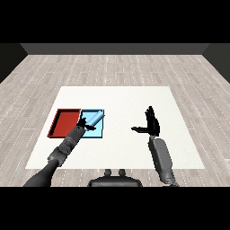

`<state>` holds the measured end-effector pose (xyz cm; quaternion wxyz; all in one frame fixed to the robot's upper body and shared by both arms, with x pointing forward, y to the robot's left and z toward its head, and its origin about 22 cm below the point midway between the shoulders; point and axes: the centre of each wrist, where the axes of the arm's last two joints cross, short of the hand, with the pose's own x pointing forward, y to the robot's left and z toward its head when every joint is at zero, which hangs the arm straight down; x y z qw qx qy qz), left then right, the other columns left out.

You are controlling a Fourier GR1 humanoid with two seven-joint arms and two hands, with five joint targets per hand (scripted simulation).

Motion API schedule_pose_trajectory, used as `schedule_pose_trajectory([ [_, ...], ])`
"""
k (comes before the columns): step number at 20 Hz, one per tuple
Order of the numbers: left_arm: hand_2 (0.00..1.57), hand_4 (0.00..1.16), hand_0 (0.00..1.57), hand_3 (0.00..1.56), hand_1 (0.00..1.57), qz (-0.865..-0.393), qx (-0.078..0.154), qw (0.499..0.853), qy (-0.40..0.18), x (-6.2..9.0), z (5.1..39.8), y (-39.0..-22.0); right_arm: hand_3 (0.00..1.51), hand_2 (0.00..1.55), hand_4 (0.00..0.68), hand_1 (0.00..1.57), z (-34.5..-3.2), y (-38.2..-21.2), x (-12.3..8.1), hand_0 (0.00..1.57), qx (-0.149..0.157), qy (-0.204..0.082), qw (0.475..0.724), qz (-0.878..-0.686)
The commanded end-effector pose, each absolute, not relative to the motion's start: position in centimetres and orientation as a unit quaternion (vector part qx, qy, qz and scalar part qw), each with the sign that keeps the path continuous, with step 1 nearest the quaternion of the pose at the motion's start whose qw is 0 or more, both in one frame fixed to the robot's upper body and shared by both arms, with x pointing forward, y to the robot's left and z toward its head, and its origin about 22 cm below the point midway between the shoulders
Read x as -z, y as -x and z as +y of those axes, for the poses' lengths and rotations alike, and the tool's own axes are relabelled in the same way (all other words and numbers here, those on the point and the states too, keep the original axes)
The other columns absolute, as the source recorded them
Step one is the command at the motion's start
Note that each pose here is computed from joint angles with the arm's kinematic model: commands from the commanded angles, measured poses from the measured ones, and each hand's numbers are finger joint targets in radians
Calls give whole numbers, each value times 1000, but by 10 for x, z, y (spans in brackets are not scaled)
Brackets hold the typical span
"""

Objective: Pick the blue can and put it in the blue box

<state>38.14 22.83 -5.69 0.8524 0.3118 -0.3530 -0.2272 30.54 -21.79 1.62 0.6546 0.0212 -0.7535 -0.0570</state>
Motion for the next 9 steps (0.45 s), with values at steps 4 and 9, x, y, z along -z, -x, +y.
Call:
schedule_pose_trajectory([
  [4, 0, 0, 0, 0, 0, -504, 59, 761, -404, 47, 226, -386, 0, 0, 0, 0, -223, -306, -22, 0, 37, -13, 648, -761],
  [9, 0, 0, 0, 0, 0, -694, -2, 648, -313, 7, 209, -402, 0, 0, 0, 0, -229, -308, -23, 0, 7, 3, 645, -764],
])
